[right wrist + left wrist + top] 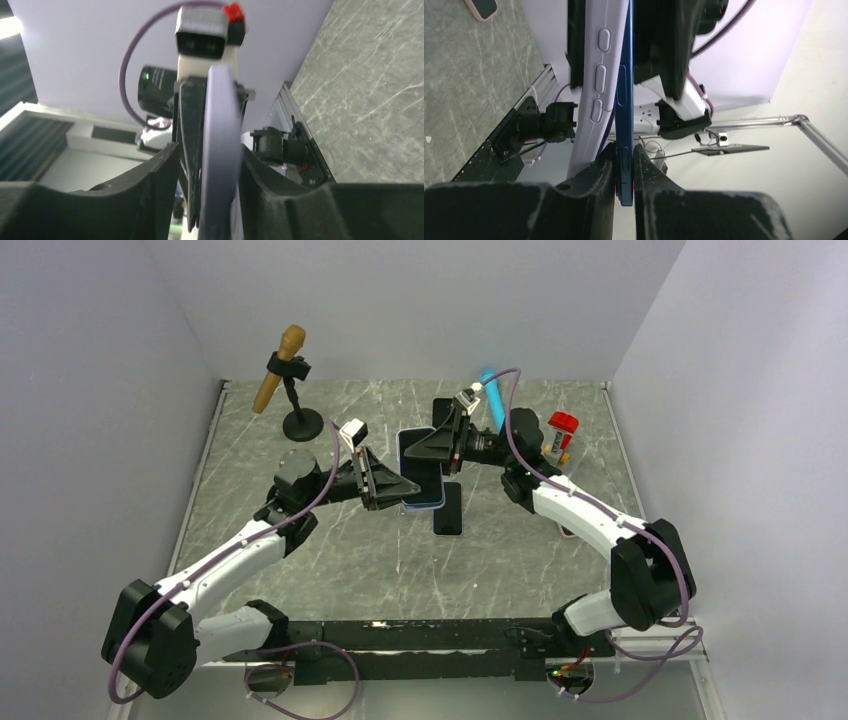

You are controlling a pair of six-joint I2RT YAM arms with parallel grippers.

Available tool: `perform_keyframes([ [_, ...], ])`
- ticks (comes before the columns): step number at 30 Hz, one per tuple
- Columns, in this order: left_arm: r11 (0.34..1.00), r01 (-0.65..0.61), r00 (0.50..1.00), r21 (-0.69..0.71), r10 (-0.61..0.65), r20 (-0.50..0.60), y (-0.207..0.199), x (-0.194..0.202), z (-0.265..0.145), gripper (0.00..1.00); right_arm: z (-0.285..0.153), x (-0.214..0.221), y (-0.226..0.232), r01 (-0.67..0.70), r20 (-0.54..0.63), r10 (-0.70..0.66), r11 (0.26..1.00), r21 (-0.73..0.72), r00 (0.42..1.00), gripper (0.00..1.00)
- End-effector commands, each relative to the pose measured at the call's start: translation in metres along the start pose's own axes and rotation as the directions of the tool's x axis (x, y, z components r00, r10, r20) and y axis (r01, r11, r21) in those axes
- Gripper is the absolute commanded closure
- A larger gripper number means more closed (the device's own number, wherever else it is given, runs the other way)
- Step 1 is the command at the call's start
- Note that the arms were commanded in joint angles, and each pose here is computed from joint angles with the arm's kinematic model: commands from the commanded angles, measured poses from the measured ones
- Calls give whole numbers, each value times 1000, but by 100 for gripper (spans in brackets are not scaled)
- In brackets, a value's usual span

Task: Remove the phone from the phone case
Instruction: Remove the phone case from the phone.

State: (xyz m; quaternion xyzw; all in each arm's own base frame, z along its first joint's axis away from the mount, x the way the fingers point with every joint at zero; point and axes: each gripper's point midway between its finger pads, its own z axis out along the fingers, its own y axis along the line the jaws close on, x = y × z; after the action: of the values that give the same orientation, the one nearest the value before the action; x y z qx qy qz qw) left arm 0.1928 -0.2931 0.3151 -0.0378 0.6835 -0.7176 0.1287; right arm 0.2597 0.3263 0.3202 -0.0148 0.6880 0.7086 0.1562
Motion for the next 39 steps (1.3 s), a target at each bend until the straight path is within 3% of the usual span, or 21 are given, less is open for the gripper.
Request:
perform_keyframes([
  [1,987,-115,991,117,106,82,-45,-17,2,100,-14,20,38,127,-54,-133,985,-113,990,43],
  [3,987,-113,991,114,104,83,-46,-18,1,100,-19,20,41,147,-49,-154,981,-124,987,32],
  [7,986,-121,990,112,111,91,-49,-20,-6,100,-25,24,45,163,-45,-171,975,-149,984,21],
  [13,984,-120,984,134,100,147,-54,-32,-19,100,-36,35,40,186,-53,-195,972,-141,979,17],
  [20,980,-132,984,146,112,142,-65,-35,-23,100,-46,47,32,222,-82,-233,967,-128,969,32],
  [27,980,-128,985,151,107,136,-68,-35,-23,100,-45,48,28,259,-103,-272,958,-120,957,63],
  [37,980,-125,986,158,104,133,-72,-35,-23,100,-42,45,21,288,-126,-298,953,-93,946,65],
  [39,979,-123,986,160,102,134,-72,-35,-23,100,-42,46,21,287,-127,-299,953,-101,946,59],
])
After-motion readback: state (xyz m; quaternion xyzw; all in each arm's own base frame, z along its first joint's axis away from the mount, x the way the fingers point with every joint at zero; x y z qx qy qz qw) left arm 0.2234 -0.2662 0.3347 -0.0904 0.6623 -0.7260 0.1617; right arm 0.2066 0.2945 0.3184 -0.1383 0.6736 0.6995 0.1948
